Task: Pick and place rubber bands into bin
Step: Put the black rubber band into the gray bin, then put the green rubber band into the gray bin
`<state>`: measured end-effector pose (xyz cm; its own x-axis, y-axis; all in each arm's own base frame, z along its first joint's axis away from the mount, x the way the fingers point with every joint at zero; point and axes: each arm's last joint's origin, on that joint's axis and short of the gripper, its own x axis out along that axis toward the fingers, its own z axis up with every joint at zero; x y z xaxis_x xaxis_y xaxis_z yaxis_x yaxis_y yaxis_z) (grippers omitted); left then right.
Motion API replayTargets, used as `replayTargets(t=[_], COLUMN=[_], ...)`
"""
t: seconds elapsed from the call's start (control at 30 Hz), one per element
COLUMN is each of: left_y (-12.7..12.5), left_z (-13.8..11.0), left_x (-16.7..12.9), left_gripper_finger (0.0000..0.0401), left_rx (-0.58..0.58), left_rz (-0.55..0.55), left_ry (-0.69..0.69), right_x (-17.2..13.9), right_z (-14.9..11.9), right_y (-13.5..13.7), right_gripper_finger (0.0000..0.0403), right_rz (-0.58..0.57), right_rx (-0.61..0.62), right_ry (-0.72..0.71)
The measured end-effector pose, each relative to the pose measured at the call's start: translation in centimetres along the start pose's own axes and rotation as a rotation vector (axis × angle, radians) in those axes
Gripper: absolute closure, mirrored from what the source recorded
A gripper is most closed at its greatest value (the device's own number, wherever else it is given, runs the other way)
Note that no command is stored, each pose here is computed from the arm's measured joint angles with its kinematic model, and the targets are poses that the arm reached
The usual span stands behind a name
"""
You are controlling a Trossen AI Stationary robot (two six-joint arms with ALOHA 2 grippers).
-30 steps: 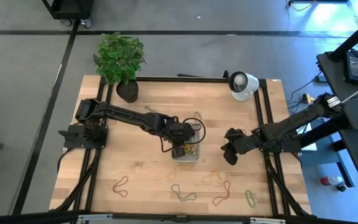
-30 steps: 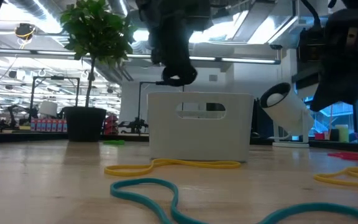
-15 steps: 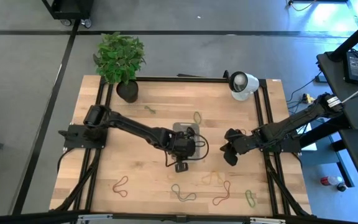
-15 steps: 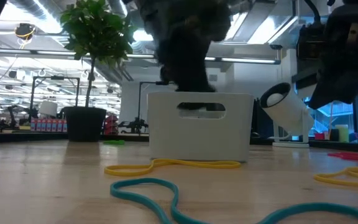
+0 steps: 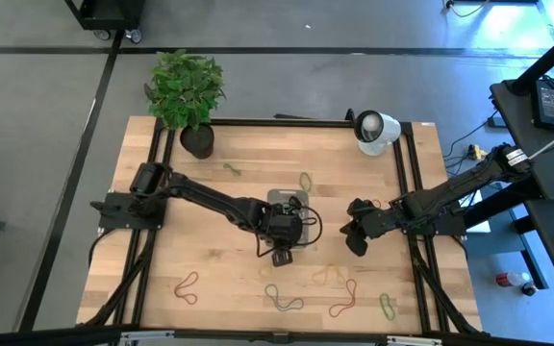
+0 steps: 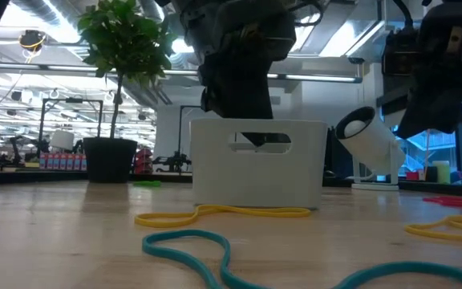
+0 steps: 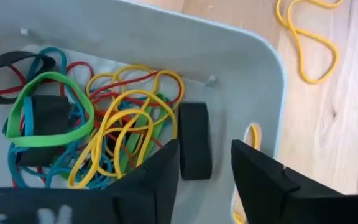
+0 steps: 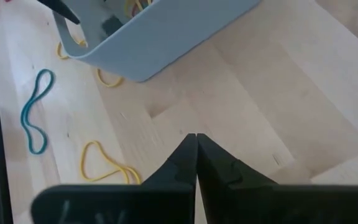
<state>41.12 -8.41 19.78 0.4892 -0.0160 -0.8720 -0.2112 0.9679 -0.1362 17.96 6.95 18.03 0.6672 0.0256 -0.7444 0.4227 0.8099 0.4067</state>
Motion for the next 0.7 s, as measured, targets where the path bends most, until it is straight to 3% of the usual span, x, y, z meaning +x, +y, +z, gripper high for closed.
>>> replayTargets(t=[0.2, 0.4, 0.53, 0.7], left_y=[0.7, 2.2, 2.6, 3.1], left_z=[0.5, 0.6, -0.4, -3.3], left_x=[-2.0, -7.0, -9.5, -10.5], left_gripper_finger=[0.0249, 0.0273, 0.0315, 0.0391], left_rx=[-0.044, -0.096, -0.025, 0.022], left_rz=[-0.001, 0.043, 0.126, 0.186], left_ry=[-0.010, -0.022, -0.024, -0.030], right_x=[0.0, 0.0, 0.0, 0.0], right_z=[0.0, 0.0, 0.0, 0.2], right_y=[0.0, 0.0, 0.0, 0.2], right_gripper_finger=[0.0391, 0.0391, 0.0391, 0.0390], right_rz=[0.002, 0.004, 0.005, 0.017], right_rx=[0.001, 0.002, 0.002, 0.008], right_ry=[-0.002, -0.004, -0.004, -0.020])
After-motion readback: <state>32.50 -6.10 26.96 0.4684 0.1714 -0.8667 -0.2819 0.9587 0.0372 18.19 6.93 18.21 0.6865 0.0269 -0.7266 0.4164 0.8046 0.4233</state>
